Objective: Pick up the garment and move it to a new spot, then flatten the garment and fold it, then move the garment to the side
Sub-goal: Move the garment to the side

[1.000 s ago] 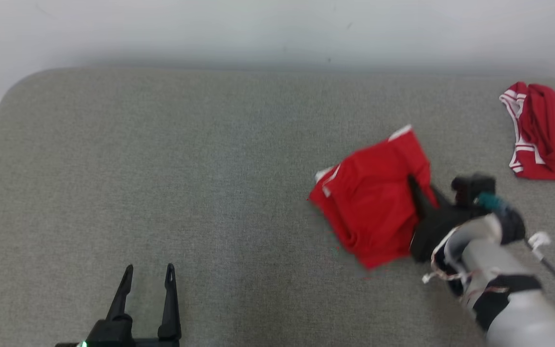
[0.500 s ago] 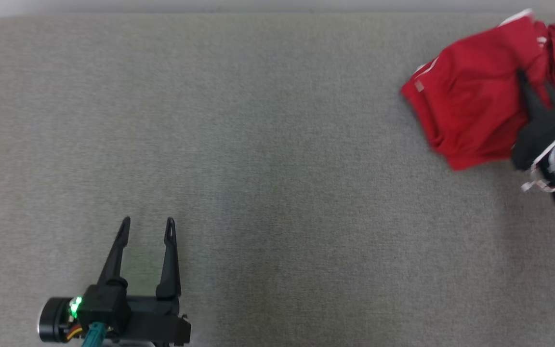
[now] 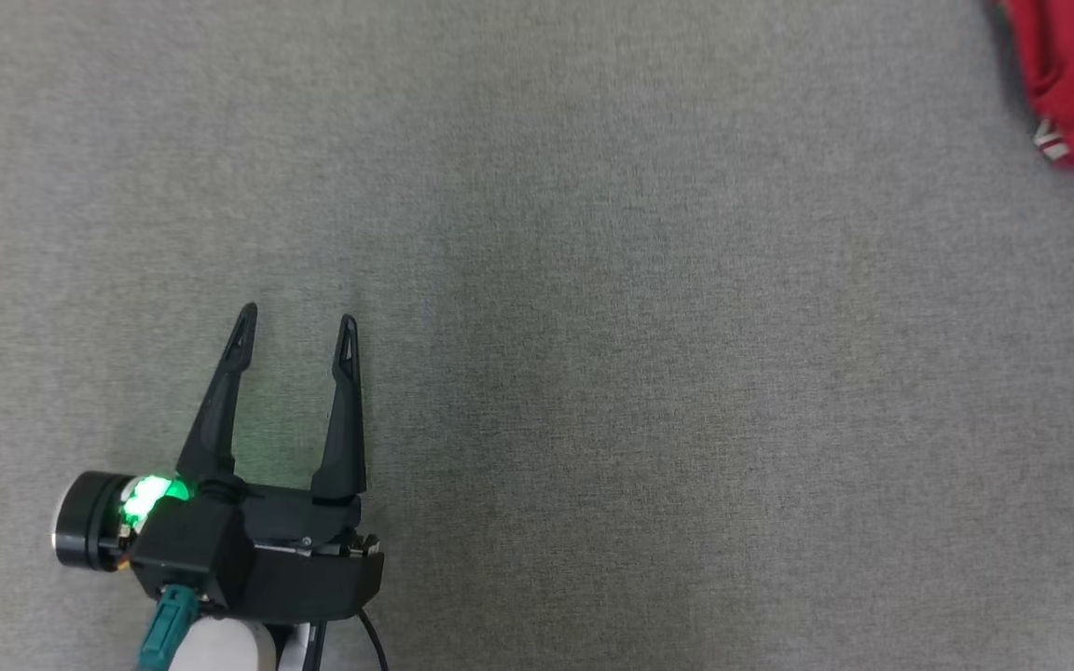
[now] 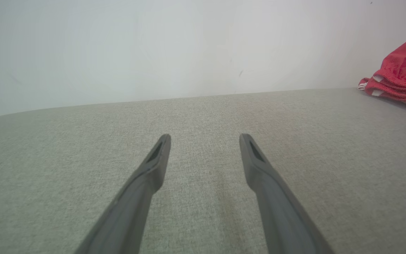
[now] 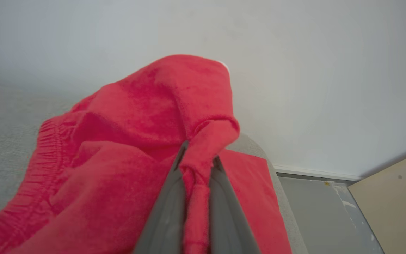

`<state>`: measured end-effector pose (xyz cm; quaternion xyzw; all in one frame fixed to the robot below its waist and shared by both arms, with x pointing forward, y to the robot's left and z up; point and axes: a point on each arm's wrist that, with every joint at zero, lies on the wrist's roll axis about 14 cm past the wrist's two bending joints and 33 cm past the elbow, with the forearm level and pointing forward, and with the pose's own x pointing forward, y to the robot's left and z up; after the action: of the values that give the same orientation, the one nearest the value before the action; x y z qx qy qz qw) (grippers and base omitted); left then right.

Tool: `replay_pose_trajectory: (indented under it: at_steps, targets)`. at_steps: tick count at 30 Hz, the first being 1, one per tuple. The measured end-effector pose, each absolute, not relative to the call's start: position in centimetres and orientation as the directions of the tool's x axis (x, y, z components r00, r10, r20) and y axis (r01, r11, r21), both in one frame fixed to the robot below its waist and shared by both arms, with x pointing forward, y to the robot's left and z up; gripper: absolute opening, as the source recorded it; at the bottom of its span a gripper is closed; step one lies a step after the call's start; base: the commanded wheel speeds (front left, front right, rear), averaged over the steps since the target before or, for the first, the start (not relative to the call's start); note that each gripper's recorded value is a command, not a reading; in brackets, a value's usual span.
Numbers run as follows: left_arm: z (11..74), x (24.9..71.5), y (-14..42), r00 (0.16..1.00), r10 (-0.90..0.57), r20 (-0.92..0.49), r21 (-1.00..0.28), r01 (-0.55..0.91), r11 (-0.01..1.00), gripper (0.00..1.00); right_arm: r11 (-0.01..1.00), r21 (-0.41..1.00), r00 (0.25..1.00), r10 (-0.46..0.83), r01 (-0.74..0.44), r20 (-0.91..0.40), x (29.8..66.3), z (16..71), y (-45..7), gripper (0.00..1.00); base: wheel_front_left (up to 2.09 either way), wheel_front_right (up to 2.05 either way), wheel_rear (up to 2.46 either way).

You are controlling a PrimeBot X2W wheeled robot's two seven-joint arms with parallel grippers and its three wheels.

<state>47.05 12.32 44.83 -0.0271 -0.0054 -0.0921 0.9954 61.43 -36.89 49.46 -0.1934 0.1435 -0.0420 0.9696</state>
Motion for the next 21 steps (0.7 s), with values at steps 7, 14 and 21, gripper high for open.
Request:
replay_pose_trajectory:
  at_steps: [7, 14, 21]
  targets:
    - [45.1, 48.6, 11.1, 0.975, -0.215, 0.061, -0.055, 0.219, 0.974, 1.00, 0.873, -0.482, 0.936, -0.227, 0.074, -0.268, 62.1, 49.3, -41.0, 0.00, 0.00, 0.00, 0.00]
    - [45.0, 49.0, 10.8, 0.972, -0.223, 0.077, -0.057, 0.227, 0.972, 1.00, 0.831, -0.548, 0.922, -0.281, 0.096, -0.265, 62.4, 49.8, -43.3, 0.00, 0.00, 0.00, 0.00]
    - [45.1, 49.4, 10.3, 0.968, -0.234, 0.093, -0.060, 0.240, 0.969, 1.00, 0.813, -0.571, 0.894, -0.335, 0.115, -0.297, 61.8, 49.0, -45.0, 0.25, 0.00, 0.00, 0.00]
